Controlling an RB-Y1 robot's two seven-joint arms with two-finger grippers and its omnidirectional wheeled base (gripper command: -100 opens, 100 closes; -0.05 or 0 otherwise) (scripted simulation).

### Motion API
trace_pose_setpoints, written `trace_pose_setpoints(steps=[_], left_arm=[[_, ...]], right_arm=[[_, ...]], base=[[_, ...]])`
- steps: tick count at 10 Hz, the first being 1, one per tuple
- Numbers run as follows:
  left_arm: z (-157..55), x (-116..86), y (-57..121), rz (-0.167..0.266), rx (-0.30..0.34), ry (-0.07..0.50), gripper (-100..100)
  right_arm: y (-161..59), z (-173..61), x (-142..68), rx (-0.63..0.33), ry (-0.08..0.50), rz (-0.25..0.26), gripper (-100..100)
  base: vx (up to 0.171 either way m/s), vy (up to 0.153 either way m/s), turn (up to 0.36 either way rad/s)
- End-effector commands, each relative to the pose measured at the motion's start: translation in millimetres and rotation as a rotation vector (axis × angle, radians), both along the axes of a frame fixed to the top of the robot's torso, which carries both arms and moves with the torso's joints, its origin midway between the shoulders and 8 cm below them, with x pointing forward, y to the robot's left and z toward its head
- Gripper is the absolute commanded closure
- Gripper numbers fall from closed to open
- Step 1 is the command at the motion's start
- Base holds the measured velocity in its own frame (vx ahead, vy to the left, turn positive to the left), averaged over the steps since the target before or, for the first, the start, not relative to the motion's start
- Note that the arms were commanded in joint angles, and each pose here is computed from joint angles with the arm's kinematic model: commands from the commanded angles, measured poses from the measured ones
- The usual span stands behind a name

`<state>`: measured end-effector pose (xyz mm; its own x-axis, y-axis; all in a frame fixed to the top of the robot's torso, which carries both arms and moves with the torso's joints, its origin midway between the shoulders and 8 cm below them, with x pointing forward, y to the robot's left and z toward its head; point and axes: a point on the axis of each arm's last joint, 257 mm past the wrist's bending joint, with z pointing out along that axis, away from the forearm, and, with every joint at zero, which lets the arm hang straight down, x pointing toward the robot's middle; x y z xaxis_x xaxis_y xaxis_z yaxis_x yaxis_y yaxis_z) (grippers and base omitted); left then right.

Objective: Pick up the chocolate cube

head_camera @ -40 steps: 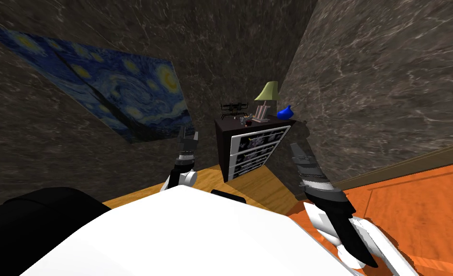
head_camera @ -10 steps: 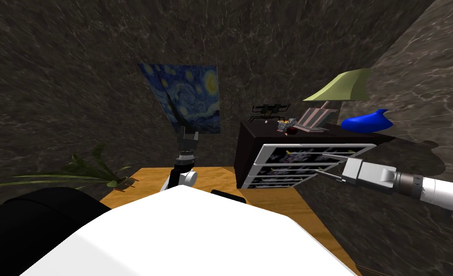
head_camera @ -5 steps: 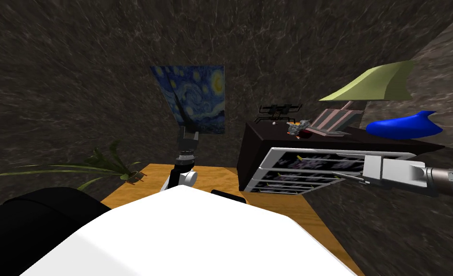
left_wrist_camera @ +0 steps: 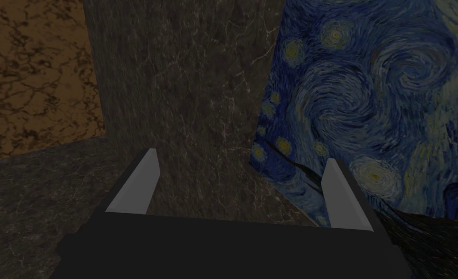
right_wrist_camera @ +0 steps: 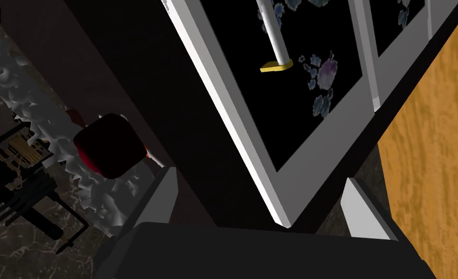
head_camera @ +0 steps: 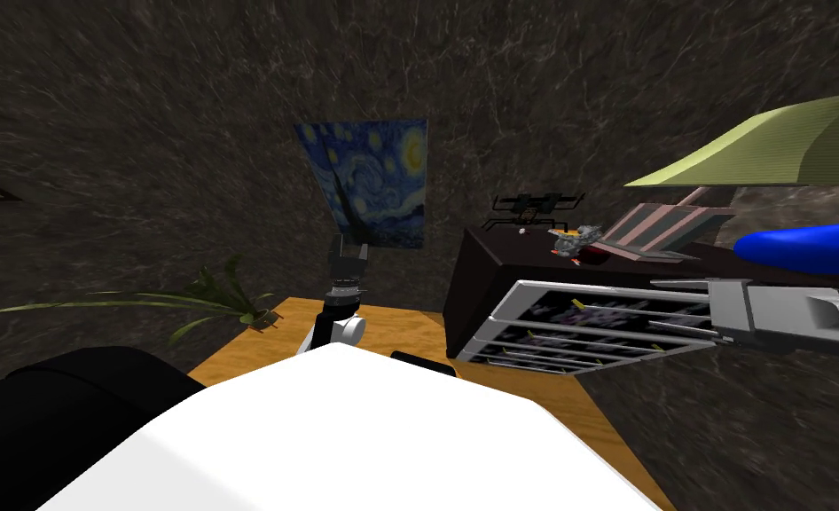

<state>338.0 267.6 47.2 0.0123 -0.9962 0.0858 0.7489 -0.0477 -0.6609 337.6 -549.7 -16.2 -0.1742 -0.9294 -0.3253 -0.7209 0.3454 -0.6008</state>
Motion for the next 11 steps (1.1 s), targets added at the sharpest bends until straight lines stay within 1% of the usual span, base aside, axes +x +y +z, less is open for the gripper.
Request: trace_pose_setpoints(steps=[1, 2, 3, 4, 5, 8, 11], left_arm=[[0, 0, 0.0, 0.000, 0.000, 0.000, 0], [0, 0, 0.0, 0.000, 0.000, 0.000, 0], [0, 0, 0.0, 0.000, 0.000, 0.000, 0], [0, 0, 0.0, 0.000, 0.000, 0.000, 0], [0, 0, 0.0, 0.000, 0.000, 0.000, 0], [0, 0, 0.0, 0.000, 0.000, 0.000, 0], [0, 0, 0.0, 0.000, 0.000, 0.000, 0]], right_arm=[[-18, 12, -1, -0.072, 0.031, -0.023, -100], [-18, 13, -1, -0.075, 0.032, -0.022, -100], [-30, 24, -2, -0.132, 0.056, -0.041, -100], [-41, 32, -5, -0.165, 0.075, -0.063, -100], [-41, 34, -3, -0.182, 0.079, -0.060, -100], [-66, 59, -8, -0.298, 0.146, -0.115, -100], [-83, 65, -17, -0.365, 0.222, -0.162, -100]], base=[[0.033, 0.028, 0.143], [0.032, 0.019, 0.069], [0.034, 0.022, 0.114], [0.055, 0.030, 0.218], [0.046, 0.023, 0.081], [0.064, 0.024, 0.170], [0.099, 0.007, 0.137]])
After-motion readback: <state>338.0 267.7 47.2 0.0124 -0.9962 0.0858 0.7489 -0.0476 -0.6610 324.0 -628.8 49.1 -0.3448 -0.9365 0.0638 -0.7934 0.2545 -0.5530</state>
